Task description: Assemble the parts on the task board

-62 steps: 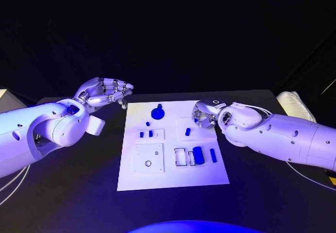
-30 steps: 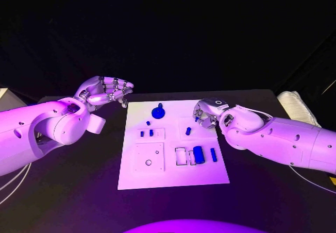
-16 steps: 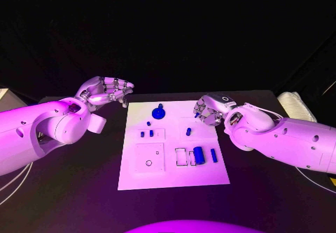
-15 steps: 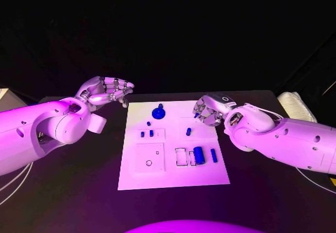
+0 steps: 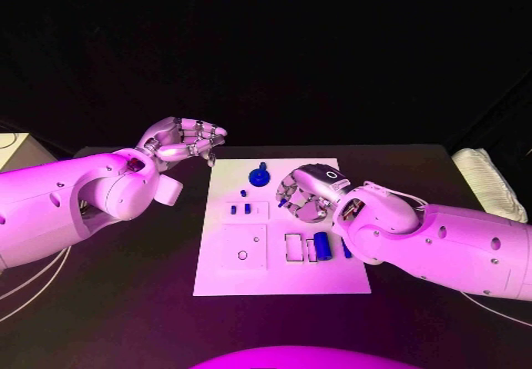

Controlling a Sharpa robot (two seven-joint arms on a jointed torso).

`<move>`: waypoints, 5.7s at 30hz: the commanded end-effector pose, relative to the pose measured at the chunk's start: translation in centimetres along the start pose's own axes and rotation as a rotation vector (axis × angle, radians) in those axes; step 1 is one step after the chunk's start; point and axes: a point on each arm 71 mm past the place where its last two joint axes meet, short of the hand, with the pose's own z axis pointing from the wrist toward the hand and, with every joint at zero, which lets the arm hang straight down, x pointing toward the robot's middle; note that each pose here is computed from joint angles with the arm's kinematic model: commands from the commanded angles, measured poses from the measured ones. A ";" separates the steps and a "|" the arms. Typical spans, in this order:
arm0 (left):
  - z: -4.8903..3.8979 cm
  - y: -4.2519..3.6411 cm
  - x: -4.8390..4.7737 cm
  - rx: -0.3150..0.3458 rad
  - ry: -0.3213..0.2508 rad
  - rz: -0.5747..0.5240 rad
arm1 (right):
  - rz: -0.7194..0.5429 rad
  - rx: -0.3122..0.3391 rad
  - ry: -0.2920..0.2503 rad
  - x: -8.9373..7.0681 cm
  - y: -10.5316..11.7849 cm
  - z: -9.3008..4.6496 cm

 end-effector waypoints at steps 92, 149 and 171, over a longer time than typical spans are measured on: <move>0.63 -0.03 1.42 -0.015 0.033 -0.027 | -0.076 -0.102 0.224 7.0 5.0 1.4; 0.64 0.10 1.45 -0.018 0.050 -0.026 | -0.069 0.129 0.158 -1.2 -5.8 -1.5; 0.60 0.10 1.45 -0.020 0.054 -0.029 | -0.080 0.123 0.227 0.7 -5.3 -0.9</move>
